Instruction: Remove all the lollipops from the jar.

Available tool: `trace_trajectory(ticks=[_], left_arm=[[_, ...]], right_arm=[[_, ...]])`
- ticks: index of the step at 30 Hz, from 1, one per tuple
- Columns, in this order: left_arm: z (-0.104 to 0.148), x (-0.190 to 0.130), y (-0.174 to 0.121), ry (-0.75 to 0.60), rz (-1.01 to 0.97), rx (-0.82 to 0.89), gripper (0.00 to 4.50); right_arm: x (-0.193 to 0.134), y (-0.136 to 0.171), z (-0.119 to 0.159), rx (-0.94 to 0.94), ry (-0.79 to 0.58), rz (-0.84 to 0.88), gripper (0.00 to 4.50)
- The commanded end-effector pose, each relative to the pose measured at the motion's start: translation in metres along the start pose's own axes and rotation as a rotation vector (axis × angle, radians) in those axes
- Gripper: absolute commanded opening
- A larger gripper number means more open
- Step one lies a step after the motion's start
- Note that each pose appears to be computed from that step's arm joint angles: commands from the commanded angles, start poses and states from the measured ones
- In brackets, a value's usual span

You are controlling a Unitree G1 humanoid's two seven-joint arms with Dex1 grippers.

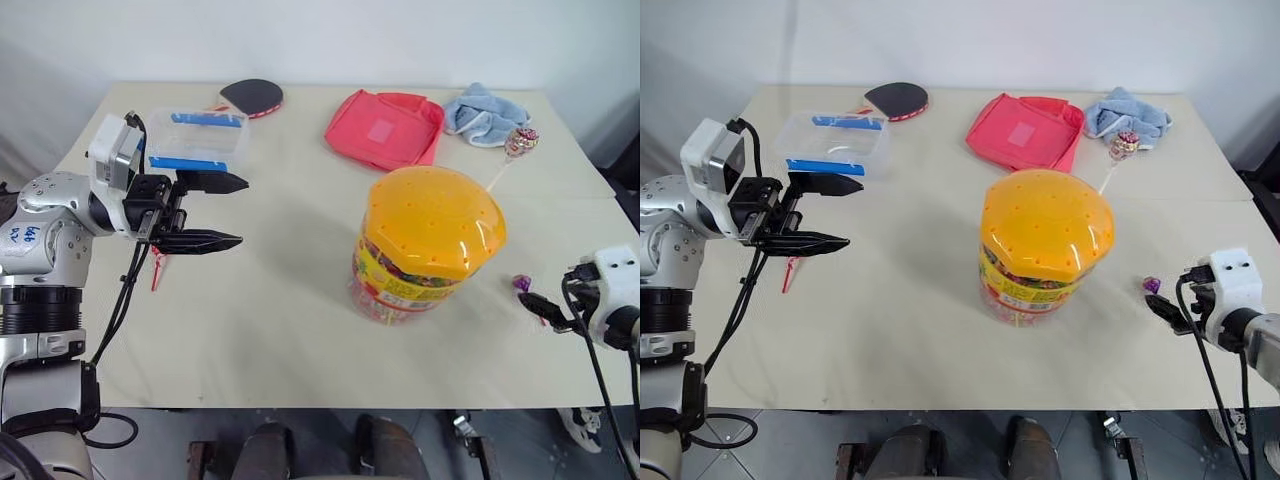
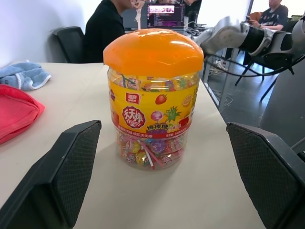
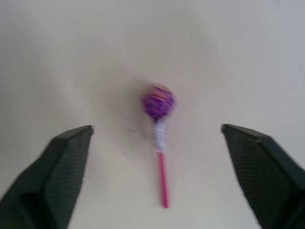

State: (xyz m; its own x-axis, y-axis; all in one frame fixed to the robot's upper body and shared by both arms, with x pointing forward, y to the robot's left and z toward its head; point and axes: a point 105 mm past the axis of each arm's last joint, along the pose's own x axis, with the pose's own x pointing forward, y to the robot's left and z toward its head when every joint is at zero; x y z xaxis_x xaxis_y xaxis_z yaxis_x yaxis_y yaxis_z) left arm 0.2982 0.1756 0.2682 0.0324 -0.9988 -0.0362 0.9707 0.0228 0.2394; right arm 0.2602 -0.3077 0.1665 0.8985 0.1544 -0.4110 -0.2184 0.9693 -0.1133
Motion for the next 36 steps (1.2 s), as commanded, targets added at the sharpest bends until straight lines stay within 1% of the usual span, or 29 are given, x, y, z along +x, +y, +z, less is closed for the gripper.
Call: trace_trajectory(ticks=[1,3,4,7,13,19,22,28,33,36], left_arm=[[0.013,0.001,-0.005,-0.02,-0.031,0.05,4.5],[0.013,0.002,-0.005,-0.026,-0.041,0.049,4.5],[0.014,0.003,-0.004,-0.029,-0.045,0.05,4.5],[0.016,0.004,-0.002,-0.032,-0.049,0.057,4.5],[0.018,0.004,-0.002,-0.029,-0.048,0.063,4.5],[0.018,0.003,-0.004,-0.025,-0.034,0.068,4.5],[0.02,0.002,-0.007,-0.027,-0.027,0.072,4.5],[0.018,-0.001,-0.011,-0.025,-0.019,0.068,4.5],[0.02,0.0,-0.01,-0.031,-0.02,0.074,4.5],[0.019,0.0,-0.008,-0.031,-0.019,0.076,4.5]], right_arm=[[-0.038,0.026,0.067,-0.095,-0.242,0.135,4.48],[-0.049,0.037,0.097,-0.121,-0.349,0.199,4.48],[-0.052,0.041,0.108,-0.132,-0.382,0.219,4.48],[-0.049,0.051,0.129,-0.159,-0.432,0.288,4.48],[-0.033,0.076,0.152,-0.179,-0.474,0.457,4.48],[-0.013,0.083,0.161,-0.186,-0.489,0.529,4.48],[-0.011,0.086,0.167,-0.189,-0.514,0.55,3.9],[-0.015,0.085,0.173,-0.208,-0.539,0.551,1.8],[-0.023,0.085,0.191,-0.236,-0.601,0.535,0.02],[-0.029,0.083,0.203,-0.25,-0.646,0.515,0.02]])
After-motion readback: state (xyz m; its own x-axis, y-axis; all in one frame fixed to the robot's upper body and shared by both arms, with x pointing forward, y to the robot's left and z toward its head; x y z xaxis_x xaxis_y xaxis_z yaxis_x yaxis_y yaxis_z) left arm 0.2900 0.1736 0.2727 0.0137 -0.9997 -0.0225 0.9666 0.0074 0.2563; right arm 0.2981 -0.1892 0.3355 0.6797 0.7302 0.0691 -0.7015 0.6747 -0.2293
